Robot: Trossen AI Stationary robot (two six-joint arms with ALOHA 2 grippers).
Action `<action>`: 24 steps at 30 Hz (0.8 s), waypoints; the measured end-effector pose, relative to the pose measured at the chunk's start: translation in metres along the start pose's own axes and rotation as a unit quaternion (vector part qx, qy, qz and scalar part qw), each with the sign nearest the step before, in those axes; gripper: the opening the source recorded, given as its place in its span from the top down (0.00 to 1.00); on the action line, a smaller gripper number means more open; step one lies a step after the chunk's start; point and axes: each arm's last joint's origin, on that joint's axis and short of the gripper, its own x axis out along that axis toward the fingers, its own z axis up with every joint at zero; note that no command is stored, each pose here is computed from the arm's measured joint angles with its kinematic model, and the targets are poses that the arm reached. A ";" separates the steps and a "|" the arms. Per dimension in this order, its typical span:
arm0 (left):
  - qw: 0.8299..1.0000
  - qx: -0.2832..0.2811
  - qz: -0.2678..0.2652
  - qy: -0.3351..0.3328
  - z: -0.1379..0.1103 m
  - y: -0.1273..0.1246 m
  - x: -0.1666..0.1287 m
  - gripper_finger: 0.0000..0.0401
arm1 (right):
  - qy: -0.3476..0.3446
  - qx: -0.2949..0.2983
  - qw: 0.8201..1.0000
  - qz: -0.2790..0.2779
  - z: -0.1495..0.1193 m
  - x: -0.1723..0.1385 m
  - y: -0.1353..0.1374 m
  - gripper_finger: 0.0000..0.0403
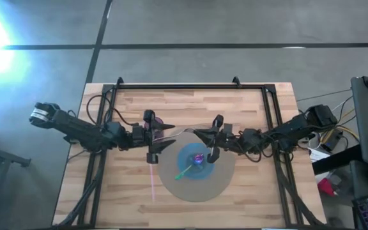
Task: Pick & Place Utensil
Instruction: Put the purple spoon into the bowl
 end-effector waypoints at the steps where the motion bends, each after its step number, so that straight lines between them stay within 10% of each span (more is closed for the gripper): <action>1: 1.000 0.000 0.000 0.000 0.000 0.000 0.000 0.45 | -0.001 0.000 1.000 0.000 0.000 0.000 0.000 0.98; 24: 1.000 0.002 0.009 0.000 0.000 0.001 0.000 0.98 | -0.002 -0.001 1.000 0.000 0.002 0.000 0.000 0.98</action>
